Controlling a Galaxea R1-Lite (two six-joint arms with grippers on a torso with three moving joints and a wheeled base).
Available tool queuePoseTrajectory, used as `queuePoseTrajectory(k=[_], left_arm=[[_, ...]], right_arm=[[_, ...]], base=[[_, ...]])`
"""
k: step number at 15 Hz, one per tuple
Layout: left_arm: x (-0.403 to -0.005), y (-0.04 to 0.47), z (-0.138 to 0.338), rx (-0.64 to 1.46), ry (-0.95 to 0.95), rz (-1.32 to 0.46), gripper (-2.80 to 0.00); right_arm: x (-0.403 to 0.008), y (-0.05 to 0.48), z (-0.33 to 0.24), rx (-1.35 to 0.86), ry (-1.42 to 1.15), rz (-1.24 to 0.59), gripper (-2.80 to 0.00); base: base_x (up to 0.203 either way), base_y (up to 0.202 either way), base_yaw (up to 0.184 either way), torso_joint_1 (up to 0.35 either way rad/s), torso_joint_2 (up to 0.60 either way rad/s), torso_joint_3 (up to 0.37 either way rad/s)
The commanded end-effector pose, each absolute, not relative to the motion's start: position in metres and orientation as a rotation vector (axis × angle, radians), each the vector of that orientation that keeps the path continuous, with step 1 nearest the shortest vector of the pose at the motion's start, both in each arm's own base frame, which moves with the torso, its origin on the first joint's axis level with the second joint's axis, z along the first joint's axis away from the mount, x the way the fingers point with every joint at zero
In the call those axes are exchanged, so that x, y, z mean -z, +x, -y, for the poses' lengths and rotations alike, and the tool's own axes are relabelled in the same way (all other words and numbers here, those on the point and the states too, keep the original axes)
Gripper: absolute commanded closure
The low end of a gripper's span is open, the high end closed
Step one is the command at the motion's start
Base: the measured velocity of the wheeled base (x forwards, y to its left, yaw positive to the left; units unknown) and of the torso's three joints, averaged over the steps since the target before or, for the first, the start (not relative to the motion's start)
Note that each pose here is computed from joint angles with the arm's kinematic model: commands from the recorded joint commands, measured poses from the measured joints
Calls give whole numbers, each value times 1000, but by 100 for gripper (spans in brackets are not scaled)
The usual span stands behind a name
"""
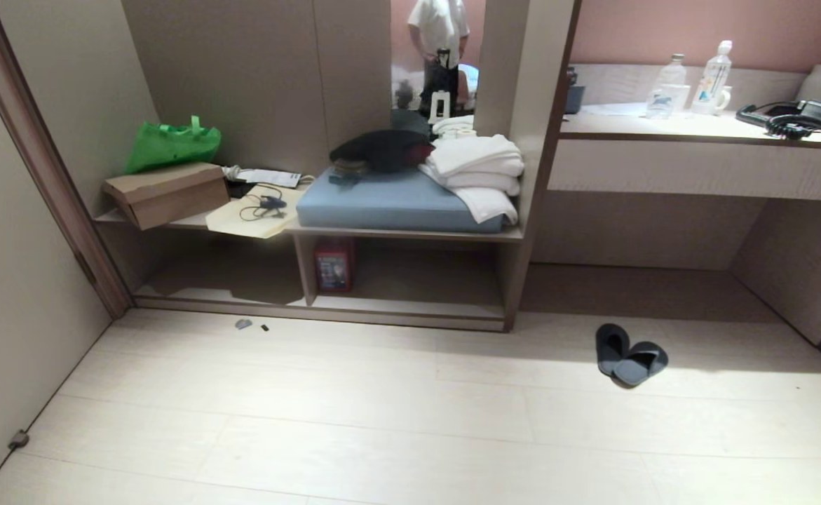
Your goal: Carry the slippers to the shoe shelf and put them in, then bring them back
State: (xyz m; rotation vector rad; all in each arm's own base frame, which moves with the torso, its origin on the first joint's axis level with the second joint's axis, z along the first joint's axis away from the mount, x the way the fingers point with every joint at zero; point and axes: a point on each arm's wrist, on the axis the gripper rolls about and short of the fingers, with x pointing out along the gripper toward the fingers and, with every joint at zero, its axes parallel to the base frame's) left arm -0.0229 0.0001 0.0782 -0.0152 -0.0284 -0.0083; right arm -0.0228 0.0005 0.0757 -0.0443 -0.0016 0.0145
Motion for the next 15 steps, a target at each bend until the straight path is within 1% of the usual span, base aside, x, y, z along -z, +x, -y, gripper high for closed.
queuePoseTrajectory(k=[1, 10, 12, 15], left_arm=[[-76, -22, 0, 8, -15, 21, 0], [-76, -22, 0, 8, -14, 21, 0], [-76, -22, 0, 8, -14, 21, 0], [-76, -22, 0, 8, -15, 21, 0]], right_arm=[[-76, -23, -1, -15, -44, 0, 0], [-76, -23, -1, -15, -45, 2, 0], [-76, -23, -1, -15, -46, 1, 0], [-76, -23, -1, -15, -45, 2, 0]], base=[[0, 196, -1, 7, 1, 2], [0, 195, -1, 3, 1, 1], [0, 105, -4, 2, 3, 3], [0, 0, 0, 0, 0, 0]])
